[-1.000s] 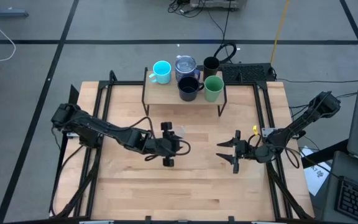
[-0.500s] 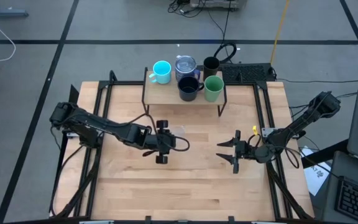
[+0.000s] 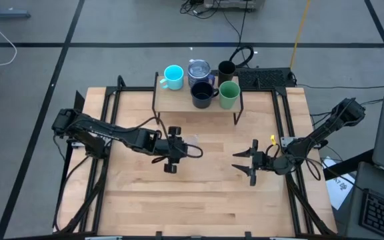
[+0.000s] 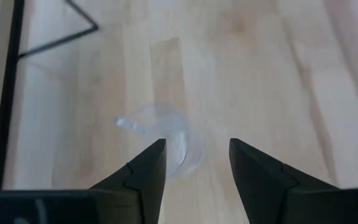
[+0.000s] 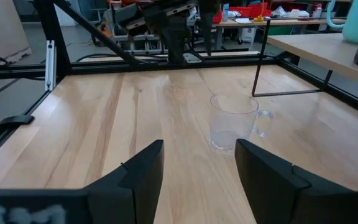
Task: Stack small to large cups/mugs on shelf
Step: Put the transparent mug on the shelf aligned with the other light blue mug
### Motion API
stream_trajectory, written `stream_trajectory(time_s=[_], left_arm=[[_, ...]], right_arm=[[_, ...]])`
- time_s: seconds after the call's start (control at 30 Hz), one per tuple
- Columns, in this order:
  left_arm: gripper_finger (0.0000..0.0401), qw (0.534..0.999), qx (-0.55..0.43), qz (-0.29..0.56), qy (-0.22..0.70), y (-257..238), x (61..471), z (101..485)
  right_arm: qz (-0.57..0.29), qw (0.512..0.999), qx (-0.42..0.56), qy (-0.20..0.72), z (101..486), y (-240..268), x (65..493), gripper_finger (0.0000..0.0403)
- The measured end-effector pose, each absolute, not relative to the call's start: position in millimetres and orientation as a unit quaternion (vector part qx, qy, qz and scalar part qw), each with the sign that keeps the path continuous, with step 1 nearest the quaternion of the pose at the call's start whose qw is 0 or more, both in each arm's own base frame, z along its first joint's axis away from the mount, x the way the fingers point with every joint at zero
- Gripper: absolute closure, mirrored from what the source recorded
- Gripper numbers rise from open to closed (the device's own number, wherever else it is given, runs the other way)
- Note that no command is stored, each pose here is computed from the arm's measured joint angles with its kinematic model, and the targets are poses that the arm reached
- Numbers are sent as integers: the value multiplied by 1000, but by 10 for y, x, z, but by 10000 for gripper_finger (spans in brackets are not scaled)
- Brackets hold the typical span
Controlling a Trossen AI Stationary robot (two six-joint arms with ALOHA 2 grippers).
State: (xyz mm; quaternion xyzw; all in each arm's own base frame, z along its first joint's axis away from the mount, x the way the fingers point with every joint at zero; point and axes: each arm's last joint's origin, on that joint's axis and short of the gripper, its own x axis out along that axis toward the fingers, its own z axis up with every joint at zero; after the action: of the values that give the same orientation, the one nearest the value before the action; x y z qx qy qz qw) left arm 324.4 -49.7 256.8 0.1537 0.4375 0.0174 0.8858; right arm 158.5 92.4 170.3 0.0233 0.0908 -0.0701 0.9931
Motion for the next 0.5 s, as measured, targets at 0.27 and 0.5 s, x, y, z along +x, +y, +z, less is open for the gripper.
stream_trajectory(time_s=[0.27, 0.5], left_arm=[[224, 882, 172, -13, 439, -438, 3303, 2516], [224, 883, 153, -37, 442, -332, 3349, 2474]], right_arm=[[-70, 993, 27, 89, 1708, 925, 1587, 214], [-70, 993, 27, 88, 1708, 925, 1586, 214]])
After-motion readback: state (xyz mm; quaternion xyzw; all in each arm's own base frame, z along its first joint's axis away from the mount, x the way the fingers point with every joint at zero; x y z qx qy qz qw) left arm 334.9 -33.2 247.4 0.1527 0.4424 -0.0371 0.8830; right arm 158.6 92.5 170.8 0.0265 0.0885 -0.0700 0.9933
